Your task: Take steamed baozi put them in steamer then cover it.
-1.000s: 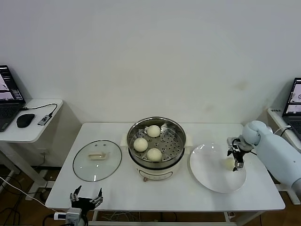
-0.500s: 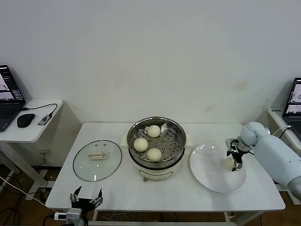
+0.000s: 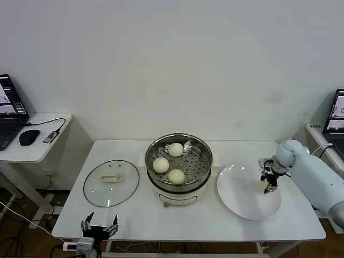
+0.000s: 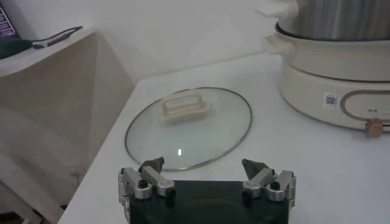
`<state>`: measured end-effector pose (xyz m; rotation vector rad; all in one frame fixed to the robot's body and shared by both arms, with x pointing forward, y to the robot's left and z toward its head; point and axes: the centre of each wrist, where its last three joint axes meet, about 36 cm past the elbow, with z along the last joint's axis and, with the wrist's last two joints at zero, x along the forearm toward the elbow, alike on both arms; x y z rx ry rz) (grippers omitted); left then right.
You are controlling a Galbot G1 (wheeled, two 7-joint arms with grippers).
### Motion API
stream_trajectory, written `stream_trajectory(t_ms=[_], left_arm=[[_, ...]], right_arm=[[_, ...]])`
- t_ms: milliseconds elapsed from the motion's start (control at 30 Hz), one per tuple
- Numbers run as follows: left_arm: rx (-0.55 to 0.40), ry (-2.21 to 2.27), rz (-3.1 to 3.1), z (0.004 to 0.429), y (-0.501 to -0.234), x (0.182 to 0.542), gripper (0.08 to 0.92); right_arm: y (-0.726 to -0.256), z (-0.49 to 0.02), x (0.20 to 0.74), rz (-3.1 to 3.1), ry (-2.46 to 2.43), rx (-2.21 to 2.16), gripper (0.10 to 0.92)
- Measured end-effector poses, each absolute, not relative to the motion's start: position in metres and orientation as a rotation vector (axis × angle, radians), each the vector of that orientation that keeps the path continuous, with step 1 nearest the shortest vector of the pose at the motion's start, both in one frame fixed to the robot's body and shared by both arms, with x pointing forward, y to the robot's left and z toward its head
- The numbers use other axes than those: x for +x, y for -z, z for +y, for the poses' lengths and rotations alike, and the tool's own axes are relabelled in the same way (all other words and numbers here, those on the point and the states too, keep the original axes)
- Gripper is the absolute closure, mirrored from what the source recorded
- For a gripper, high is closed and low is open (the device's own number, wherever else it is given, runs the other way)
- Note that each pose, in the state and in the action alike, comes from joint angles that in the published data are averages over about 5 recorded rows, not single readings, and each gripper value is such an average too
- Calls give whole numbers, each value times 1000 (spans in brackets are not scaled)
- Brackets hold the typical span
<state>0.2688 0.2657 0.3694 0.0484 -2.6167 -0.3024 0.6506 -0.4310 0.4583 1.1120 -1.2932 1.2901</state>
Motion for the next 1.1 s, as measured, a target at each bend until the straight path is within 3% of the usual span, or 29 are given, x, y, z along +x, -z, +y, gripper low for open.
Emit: stream_trajectory(t_ms=[433,1100], left_arm=[[44,315,-2631,264,-371,274,177],[47,327,-2672,270,-387,281,177]], right_arm=[[-522,-407,665,-1390,-1282,1152,589],[-700,-255,707,-1451,-1371,1362,589]])
